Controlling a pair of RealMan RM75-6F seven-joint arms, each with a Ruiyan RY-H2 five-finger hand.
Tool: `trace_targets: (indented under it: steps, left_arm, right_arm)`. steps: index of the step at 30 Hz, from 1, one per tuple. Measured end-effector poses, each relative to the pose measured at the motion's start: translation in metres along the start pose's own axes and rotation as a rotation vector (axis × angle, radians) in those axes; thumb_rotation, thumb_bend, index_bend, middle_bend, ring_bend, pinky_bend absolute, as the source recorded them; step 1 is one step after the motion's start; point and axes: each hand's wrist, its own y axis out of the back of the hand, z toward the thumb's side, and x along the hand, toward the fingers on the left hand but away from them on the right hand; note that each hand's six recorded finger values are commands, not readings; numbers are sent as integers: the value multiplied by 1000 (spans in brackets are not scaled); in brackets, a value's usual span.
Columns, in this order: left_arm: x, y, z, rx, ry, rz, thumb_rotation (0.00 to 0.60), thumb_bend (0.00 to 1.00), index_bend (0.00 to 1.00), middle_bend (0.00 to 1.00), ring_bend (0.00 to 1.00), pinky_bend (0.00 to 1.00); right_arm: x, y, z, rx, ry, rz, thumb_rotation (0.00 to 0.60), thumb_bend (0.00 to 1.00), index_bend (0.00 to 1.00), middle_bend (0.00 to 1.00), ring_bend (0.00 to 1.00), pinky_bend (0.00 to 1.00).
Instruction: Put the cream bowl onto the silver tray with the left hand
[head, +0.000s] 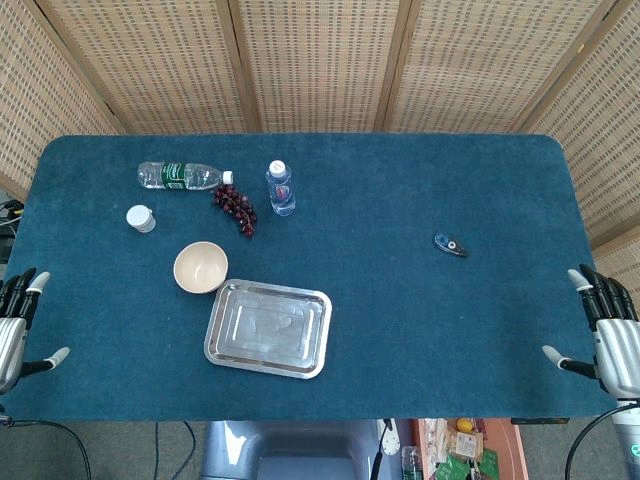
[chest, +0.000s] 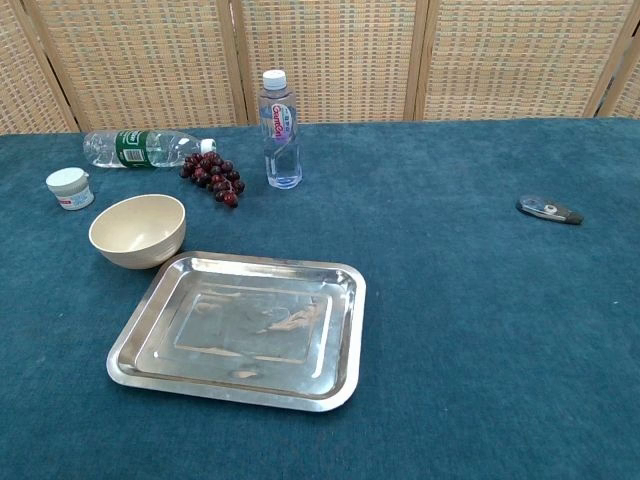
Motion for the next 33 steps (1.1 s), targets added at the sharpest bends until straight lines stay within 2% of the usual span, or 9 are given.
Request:
trace_targets:
  steps: [9, 14, 15, 17, 19, 22, 27, 33]
  left_arm:
    - [2, -5, 3, 7, -15, -12, 600, 0, 0, 0, 0, 0]
    - [12, -14, 9, -9, -51, -55, 600, 0, 2, 0, 0, 0]
    - [17, -17, 12, -17, -66, -67, 600, 0, 16, 0, 0, 0]
    - [32, -27, 19, -28, -111, -95, 600, 5, 106, 0, 0, 0]
    - [50, -38, 25, -45, -157, -114, 600, 37, 237, 0, 0, 0]
    - [77, -52, 32, -73, -214, -141, 600, 98, 324, 0, 0, 0]
    - [118, -79, 59, -48, -292, -202, 600, 147, 373, 0, 0, 0]
    - [138, -91, 85, -10, -339, -224, 600, 163, 387, 0, 0, 0]
  right_arm:
    - [0, 0, -1, -2, -5, 0, 600, 0, 0, 0, 0, 0]
    - [-2, -1, -4, 0, -18, 4, 600, 0, 0, 0, 0, 0]
    - [-3, -3, -4, 3, -22, 7, 600, 0, 0, 0, 0, 0]
    - [-6, -6, -6, 11, -34, 15, 600, 0, 0, 0, 0, 0]
    - [-9, -9, -7, 21, -45, 22, 600, 0, 0, 0, 0, 0]
    - [-13, -13, -9, 35, -58, 31, 600, 0, 0, 0, 0, 0]
    - [-18, -19, -15, 55, -90, 43, 600, 0, 0, 0, 0, 0]
    - [-23, -25, -21, 72, -118, 57, 600, 0, 0, 0, 0, 0]
